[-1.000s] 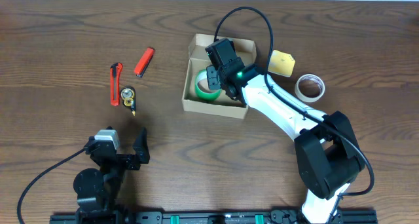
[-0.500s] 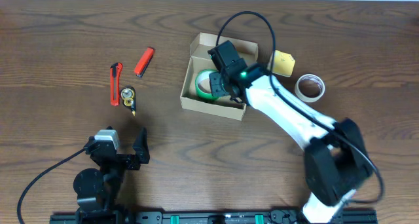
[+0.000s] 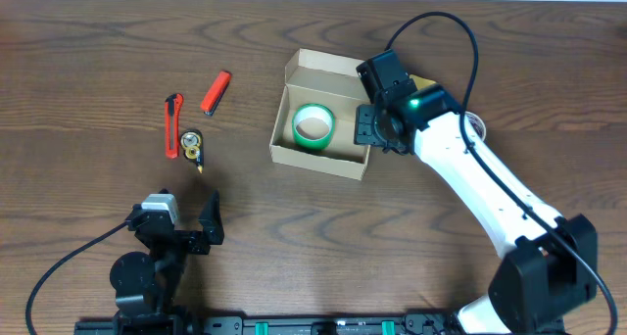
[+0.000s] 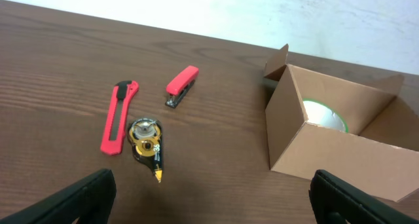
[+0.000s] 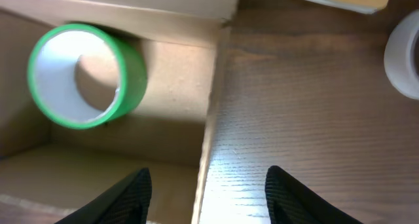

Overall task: Pack container
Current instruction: 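Carry the green tape with right gripper and lower it into the box, then open right gripper and lift it out of the box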

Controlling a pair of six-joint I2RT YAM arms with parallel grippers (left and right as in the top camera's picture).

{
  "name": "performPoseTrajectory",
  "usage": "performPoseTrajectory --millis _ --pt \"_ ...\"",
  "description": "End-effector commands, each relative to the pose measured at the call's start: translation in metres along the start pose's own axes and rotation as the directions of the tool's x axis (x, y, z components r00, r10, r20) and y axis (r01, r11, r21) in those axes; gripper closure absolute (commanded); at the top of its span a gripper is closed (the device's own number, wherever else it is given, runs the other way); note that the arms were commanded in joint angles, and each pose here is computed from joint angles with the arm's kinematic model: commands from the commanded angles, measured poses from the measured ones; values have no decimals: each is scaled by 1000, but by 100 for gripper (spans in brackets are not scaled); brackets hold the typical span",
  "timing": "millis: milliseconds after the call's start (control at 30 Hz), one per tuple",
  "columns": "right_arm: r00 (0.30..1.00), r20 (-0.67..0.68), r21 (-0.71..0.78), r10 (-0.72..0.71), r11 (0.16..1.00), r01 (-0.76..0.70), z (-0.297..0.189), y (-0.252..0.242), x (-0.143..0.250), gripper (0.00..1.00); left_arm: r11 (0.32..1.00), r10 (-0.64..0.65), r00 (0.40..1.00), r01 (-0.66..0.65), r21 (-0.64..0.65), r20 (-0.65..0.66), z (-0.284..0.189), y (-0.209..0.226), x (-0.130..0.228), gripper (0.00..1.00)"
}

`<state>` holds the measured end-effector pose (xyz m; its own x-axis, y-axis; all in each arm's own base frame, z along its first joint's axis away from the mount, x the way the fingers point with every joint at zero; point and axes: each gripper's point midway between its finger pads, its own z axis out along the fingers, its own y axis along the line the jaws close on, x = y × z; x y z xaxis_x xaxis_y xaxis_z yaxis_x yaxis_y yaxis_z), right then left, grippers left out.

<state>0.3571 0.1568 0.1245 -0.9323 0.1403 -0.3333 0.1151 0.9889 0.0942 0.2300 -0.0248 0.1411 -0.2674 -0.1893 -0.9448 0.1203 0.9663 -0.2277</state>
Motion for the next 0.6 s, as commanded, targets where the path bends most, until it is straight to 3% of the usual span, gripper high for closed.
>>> performPoseTrajectory --millis 0,167,400,567 --pt "997 -37 7 65 998 -65 17 1 5 40 1000 3 1000 -4 -19 -18 3 6 10 5" --pt "994 -82 35 74 997 -71 36 -1 13 45 1000 3 1000 -4 -19 -18 3 6 10 5" --pt "997 -65 69 32 997 -28 49 -5 8 74 1000 3 1000 -4 -19 -18 3 6 10 5" --pt "999 -44 68 0 998 3 49 -5 3 80 1000 4 1000 -4 -19 -18 3 6 10 5"
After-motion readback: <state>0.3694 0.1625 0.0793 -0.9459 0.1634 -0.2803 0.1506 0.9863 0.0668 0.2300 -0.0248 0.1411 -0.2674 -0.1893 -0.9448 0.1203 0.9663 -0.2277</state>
